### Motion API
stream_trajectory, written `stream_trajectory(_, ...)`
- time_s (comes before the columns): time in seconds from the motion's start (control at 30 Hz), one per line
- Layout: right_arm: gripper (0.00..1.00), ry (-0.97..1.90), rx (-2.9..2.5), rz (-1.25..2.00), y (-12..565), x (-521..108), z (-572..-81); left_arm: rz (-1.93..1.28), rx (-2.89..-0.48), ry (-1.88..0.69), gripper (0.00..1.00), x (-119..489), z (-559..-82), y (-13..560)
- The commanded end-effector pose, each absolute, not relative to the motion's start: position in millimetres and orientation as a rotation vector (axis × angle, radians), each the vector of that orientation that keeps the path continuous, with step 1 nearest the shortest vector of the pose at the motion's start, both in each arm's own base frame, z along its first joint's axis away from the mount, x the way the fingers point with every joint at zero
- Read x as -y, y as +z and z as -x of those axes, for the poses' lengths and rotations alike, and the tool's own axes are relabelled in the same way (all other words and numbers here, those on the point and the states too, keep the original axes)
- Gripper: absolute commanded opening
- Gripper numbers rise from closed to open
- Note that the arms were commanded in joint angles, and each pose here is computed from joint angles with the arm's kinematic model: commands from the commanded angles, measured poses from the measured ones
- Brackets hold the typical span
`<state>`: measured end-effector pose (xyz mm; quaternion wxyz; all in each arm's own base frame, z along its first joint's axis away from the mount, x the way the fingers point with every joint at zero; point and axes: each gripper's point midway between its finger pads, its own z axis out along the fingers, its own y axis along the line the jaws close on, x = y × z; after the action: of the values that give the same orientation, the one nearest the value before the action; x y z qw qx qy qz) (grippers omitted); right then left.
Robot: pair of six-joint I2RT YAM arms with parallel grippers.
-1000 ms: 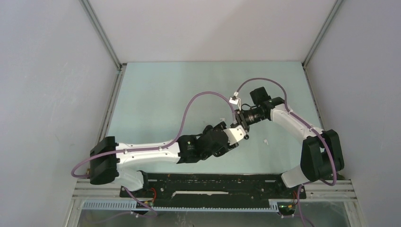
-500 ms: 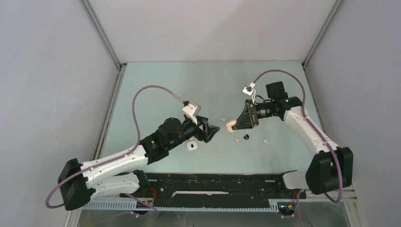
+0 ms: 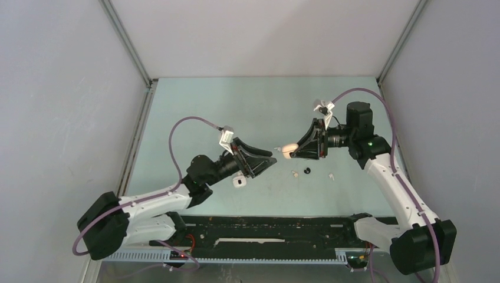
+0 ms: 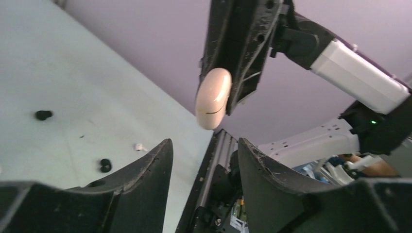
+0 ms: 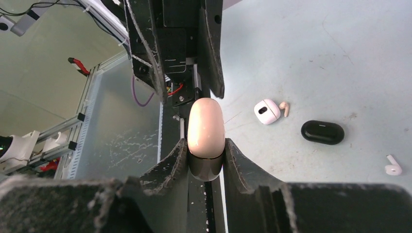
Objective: Insert the wireless bluetooth earbuds into the charging case
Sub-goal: Pick up the charging case at the center of the board.
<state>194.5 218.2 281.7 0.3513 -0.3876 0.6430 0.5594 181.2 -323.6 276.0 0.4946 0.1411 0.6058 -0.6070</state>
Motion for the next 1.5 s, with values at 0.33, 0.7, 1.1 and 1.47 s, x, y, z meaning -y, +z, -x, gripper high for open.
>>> stream_trajectory(0.33,0.0,1.484,-1.625,1.016,288.4,-223.6,-187.9,-0.346,-1.281,-1.769,0.49,348.4,-169.5,315.0)
stream_trajectory(0.7,0.0,1.495,-1.645,1.012,283.1,-224.7,-186.6,-0.366,-1.264,-1.8,0.34,360.1,-173.8,320.2)
stream_trajectory(1.1,0.56,1.504,-1.688,0.955,281.2,-216.8,-194.0,-0.445,-1.28,-1.759,0.06,358.2,-167.6,304.2)
stream_trajectory(1.47,0.64,1.099,-1.683,1.285,265.8,-194.2,-189.0,-0.766,-1.516,-1.273,0.03,343.2,-167.7,227.6)
